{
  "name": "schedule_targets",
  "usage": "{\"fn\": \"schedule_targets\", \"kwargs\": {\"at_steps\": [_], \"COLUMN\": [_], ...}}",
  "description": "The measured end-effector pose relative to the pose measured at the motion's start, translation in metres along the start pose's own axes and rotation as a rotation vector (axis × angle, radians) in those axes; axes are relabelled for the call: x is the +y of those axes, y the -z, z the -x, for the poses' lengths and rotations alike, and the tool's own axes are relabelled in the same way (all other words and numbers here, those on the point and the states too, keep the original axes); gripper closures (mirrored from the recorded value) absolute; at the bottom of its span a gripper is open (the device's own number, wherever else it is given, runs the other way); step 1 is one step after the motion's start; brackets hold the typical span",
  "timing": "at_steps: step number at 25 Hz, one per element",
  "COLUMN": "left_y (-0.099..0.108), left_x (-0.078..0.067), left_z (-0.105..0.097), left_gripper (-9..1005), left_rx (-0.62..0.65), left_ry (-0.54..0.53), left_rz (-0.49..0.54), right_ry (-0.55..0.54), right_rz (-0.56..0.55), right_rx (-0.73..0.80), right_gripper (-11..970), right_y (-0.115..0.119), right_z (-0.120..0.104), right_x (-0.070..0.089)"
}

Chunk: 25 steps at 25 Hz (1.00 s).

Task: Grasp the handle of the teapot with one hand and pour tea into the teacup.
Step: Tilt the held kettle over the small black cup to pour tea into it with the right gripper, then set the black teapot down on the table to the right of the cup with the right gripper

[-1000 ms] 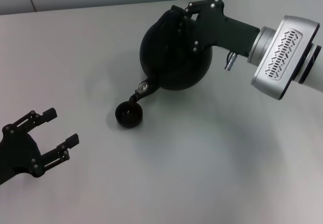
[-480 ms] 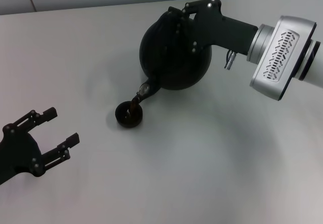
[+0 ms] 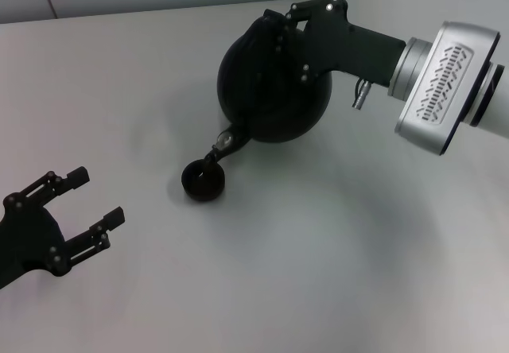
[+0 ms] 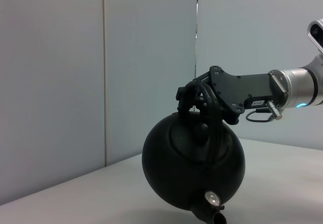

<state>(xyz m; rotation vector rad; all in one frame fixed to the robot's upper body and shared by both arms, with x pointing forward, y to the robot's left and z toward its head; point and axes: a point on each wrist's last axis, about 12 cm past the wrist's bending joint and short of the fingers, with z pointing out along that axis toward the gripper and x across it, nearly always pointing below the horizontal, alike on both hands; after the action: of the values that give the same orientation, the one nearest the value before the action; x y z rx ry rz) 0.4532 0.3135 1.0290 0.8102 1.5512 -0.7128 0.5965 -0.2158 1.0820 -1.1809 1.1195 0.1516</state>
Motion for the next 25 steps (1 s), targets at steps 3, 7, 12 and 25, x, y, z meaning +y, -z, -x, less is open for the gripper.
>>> {"fn": "schedule_targets", "kwargs": {"at_steps": [3,7,12,25], "left_y": [0.000,0.001,0.001,0.001], "left_x": [0.000,0.000,0.001,0.002], "left_z": [0.000,0.000,0.000,0.001], "left_gripper": [229,229,229,229], "left_rx": [-0.001,0.000,0.000,-0.002], "left_ry": [0.000,0.001,-0.002,-0.004], "left_rz": [0.002,0.004,0.004,0.004], "right_ry": [-0.087,-0.217,-0.368,-0.689], "right_rz": [-0.001,-0.001,-0.025,-0.182], "right_rx": [0.004,0.024,0.054,0.072], "right_gripper": [877,877,878,878], "right_y": [0.002,0.009,0.020,0.039], "right_z": [-0.001,-0.005,-0.011,-0.024], "right_x": [-0.002,-0.001,0.000,0.005]}}
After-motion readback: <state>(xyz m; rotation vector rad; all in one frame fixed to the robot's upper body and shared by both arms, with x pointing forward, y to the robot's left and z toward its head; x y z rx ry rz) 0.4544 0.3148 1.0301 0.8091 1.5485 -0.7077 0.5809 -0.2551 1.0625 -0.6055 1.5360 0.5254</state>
